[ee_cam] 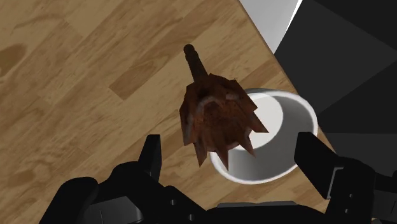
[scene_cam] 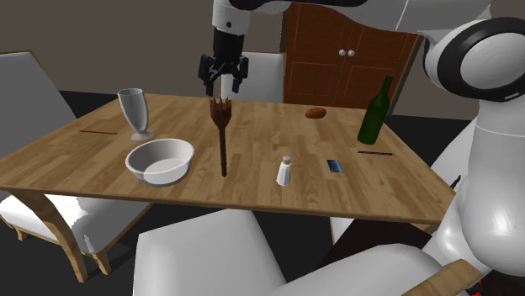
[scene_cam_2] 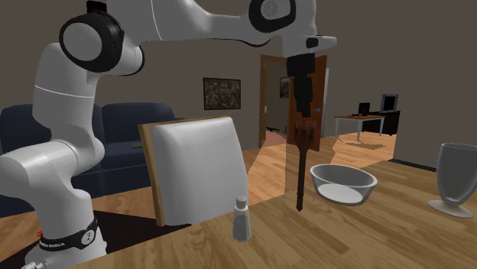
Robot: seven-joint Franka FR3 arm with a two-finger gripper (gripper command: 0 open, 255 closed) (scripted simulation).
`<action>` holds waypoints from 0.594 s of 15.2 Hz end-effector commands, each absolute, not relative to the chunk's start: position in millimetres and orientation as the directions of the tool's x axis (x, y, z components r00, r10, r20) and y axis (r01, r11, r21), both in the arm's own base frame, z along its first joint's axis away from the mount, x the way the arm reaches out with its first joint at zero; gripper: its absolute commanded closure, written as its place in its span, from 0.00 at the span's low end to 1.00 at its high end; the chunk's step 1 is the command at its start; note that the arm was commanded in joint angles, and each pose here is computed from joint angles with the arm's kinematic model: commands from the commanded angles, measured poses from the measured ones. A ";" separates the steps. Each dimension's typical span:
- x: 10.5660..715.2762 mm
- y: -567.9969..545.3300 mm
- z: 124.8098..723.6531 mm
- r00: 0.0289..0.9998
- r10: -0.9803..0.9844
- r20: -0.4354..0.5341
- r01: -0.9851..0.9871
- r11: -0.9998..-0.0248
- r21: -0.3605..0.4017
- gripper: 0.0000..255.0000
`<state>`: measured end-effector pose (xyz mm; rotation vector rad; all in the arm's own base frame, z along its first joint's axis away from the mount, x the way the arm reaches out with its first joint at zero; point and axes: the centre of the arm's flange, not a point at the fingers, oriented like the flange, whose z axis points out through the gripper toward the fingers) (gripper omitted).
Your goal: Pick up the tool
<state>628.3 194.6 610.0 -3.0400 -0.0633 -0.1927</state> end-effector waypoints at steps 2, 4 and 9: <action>635.3 199.7 600.4 0.991 0.037 0.127 0.049 -0.994 -0.095 0.00; 635.4 199.7 589.9 0.991 0.037 0.127 0.049 -0.994 -0.095 0.00; 635.4 199.7 571.0 0.991 0.037 0.127 0.049 -0.994 -0.095 0.00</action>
